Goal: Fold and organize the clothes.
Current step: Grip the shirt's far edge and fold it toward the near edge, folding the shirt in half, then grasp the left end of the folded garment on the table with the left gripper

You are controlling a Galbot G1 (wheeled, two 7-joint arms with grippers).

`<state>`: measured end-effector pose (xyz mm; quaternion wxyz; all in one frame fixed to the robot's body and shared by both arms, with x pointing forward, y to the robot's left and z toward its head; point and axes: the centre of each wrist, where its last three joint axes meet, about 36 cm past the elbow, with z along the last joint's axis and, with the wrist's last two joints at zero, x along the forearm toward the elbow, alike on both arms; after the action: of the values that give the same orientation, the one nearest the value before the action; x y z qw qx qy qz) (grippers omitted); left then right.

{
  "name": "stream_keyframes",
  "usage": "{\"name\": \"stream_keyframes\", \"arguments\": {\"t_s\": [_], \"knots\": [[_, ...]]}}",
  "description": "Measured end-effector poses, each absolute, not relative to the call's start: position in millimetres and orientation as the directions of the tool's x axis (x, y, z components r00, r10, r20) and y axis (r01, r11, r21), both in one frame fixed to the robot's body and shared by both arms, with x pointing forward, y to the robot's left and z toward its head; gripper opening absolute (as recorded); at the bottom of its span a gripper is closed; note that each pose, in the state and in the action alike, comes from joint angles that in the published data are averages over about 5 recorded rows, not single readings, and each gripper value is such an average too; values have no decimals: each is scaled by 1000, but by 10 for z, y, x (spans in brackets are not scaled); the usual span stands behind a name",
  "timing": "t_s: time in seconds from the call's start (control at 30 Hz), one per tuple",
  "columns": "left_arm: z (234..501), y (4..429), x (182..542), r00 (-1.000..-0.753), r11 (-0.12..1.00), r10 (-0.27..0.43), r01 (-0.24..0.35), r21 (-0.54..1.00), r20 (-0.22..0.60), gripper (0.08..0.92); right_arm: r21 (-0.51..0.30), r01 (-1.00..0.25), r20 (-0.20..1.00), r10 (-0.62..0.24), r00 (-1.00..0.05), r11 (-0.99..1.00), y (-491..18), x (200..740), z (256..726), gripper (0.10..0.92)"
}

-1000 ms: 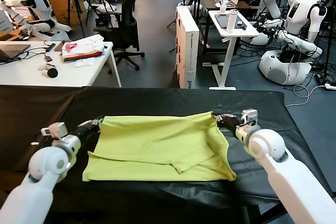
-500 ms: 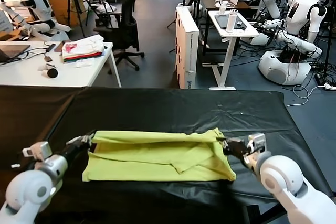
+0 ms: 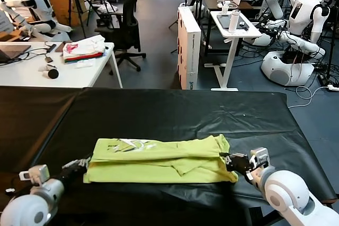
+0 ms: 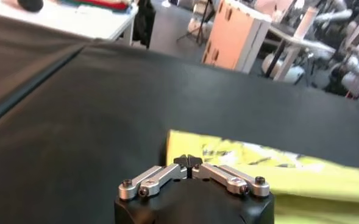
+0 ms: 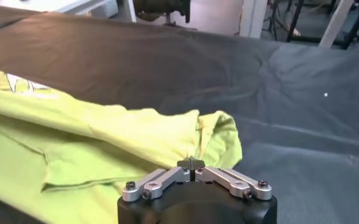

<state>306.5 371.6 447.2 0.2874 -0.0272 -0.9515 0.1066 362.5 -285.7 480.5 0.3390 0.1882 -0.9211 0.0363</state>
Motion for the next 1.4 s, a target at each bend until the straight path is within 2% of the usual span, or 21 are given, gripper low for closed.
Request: {"name": "stream_keyframes", "arguments": {"t_s": [0.17, 0.23, 0.33, 0.47, 0.53, 0.63, 0.7, 0.8, 1.03, 1.13, 1.4], "knots": [[4447, 3690, 3005, -821, 976, 111, -16, -217, 560, 152, 81, -383, 627, -346, -698, 920, -2858, 3598, 4861, 150], [4462, 3672, 2980, -816, 978, 105, -20, -210, 568, 192, 83, -389, 617, -354, -703, 917, -2864, 3582, 4908, 216], [4507, 3652, 2928, -811, 980, 83, -38, -193, 580, 342, 79, -385, 596, -353, -721, 919, -2896, 3579, 4998, 369], [4600, 3648, 2847, -813, 984, 50, -60, -169, 580, 588, 71, -350, 566, -327, -757, 934, -2966, 3652, 5071, 596], [4640, 3659, 2832, -819, 985, 31, -72, -156, 573, 721, 72, -326, 548, -310, -777, 943, -2991, 3713, 5053, 729], [4665, 3680, 2871, -836, 982, -11, -113, -151, 549, 859, 80, -282, 507, -283, -814, 956, -3014, 3826, 4968, 864], [4664, 3691, 2934, -850, 977, -31, -135, -162, 525, 895, 93, -255, 488, -268, -831, 962, -3015, 3895, 4886, 896], [4642, 3701, 3062, -870, 971, -39, -148, -186, 491, 905, 119, -226, 481, -255, -839, 967, -2994, 3969, 4746, 906], [4555, 3678, 3369, -903, 967, -9, -118, -227, 429, 907, 151, -179, 501, -231, -834, 972, -2934, 4107, 4500, 907], [4497, 3646, 3478, -901, 965, 7, -108, -240, 434, 907, 150, -166, 523, -220, -823, 975, -2921, 4162, 4433, 907], [4351, 3611, 3706, -876, 966, 36, -93, -242, 480, 907, 152, -165, 548, -222, -807, 974, -2890, 4247, 4370, 907]]}}
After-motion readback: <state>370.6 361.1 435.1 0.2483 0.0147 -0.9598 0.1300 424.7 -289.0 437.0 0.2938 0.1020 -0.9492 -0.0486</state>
